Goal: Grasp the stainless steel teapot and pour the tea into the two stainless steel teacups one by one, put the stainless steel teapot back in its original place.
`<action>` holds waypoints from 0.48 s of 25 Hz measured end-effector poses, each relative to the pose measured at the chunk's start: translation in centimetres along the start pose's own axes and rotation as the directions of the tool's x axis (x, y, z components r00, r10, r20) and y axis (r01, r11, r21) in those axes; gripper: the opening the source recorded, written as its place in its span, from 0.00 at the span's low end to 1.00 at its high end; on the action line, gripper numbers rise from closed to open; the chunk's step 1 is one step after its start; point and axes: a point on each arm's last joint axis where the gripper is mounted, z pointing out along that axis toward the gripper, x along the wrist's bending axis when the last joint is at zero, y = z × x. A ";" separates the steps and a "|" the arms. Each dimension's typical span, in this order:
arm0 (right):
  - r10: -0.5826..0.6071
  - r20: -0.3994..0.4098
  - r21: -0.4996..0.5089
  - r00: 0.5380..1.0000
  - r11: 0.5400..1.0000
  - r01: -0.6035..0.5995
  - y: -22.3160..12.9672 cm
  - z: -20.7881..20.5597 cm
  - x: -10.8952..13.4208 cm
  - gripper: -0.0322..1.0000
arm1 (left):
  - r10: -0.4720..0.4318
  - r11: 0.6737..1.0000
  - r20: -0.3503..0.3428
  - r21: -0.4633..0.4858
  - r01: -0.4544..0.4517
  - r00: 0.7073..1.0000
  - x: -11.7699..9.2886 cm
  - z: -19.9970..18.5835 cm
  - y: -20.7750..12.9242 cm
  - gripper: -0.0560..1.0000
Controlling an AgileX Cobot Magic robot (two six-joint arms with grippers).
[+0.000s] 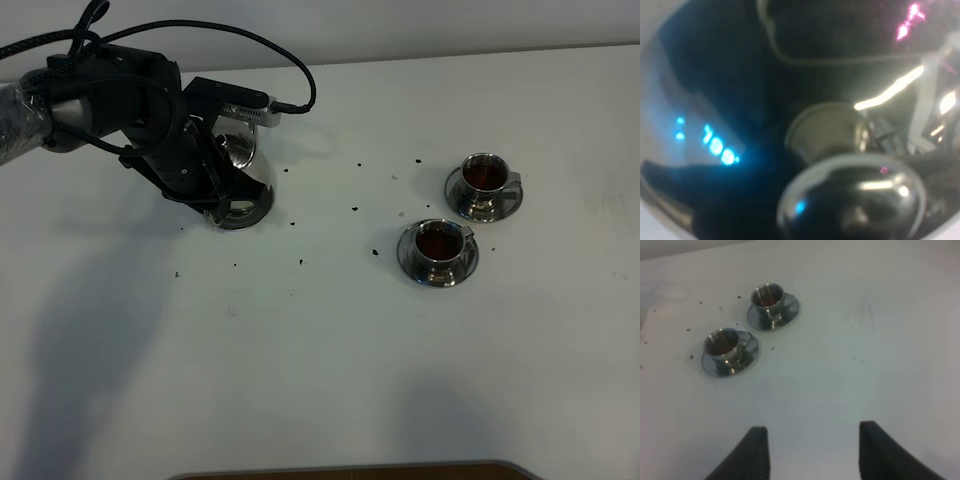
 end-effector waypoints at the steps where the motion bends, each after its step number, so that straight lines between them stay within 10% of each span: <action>1: 0.000 0.000 0.000 1.000 1.000 0.000 0.0 0.0 0.0 0.44 | 0.004 1.000 0.000 0.000 -0.004 1.000 0.0 0.0 0.0 0.28; 12: 0.000 0.000 0.000 1.000 1.000 0.000 0.0 0.0 0.0 0.44 | 0.036 0.999 0.002 0.022 -0.036 0.999 0.0 0.9 -0.1 0.28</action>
